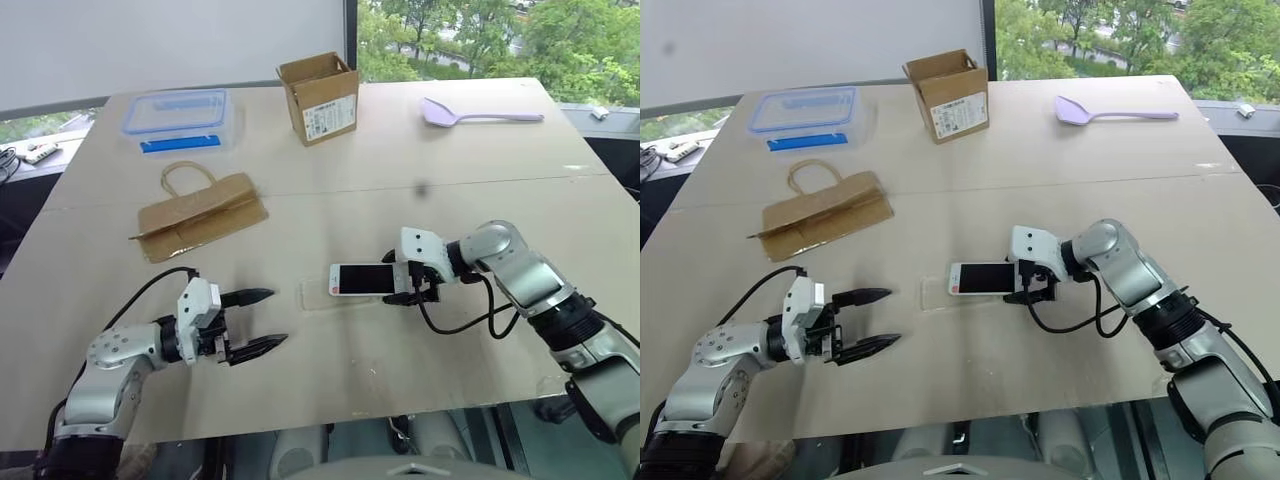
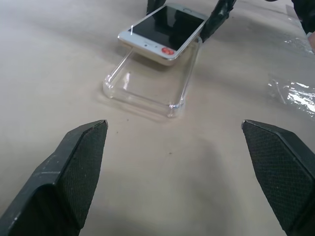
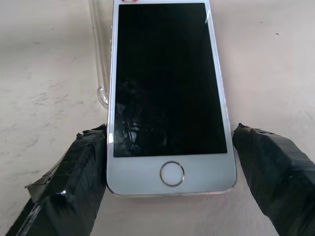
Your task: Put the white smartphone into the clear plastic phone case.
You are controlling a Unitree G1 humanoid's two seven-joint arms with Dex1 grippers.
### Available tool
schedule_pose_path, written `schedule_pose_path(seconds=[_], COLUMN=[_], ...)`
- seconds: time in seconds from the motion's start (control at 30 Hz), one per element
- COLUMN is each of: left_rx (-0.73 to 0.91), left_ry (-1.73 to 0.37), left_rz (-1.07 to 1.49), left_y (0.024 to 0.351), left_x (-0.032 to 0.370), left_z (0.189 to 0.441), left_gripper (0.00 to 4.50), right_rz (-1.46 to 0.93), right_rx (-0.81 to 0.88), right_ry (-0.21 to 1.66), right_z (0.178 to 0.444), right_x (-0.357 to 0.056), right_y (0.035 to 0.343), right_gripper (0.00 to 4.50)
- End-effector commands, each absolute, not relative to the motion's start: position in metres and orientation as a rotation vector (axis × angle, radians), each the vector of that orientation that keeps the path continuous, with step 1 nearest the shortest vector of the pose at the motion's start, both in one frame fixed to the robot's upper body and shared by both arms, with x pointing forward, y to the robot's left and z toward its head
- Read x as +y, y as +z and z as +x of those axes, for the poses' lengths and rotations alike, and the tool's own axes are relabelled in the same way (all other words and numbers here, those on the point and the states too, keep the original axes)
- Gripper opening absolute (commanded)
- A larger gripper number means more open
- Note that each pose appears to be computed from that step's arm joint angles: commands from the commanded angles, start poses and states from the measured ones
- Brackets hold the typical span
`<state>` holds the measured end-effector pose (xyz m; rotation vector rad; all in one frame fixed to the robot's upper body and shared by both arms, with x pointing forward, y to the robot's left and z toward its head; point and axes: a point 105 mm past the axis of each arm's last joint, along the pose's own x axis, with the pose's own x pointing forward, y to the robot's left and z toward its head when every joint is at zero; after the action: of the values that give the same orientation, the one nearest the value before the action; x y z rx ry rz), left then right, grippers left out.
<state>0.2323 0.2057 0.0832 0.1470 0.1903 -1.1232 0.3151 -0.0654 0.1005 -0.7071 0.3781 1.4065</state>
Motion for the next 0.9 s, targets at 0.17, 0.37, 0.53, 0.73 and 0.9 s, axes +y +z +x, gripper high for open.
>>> schedule_pose_path(seconds=[0.17,0.37,0.53,0.73,0.9], left_rx=[0.158,0.158,0.152,0.151,0.151], left_ry=[-1.122,-1.123,-1.127,-1.132,-1.132], left_rz=[0.169,0.168,0.17,0.172,0.172], left_y=[0.095,0.098,0.104,0.11,0.113], left_x=[0.201,0.197,0.192,0.187,0.182], left_z=[0.232,0.233,0.236,0.237,0.237], left_gripper=[4.5,4.5,4.5,4.5,4.5], right_rz=[-0.761,-0.802,-0.847,-0.898,-0.937], right_rx=[0.291,0.22,0.208,0.213,0.225], right_ry=[1.452,1.491,1.491,1.475,1.446], right_z=[0.313,0.305,0.303,0.305,0.307], right_x=[-0.056,-0.042,-0.033,-0.029,-0.03], right_y=[0.119,0.135,0.136,0.132,0.127], right_gripper=[3.01,3.01,3.01,3.01,3.01])
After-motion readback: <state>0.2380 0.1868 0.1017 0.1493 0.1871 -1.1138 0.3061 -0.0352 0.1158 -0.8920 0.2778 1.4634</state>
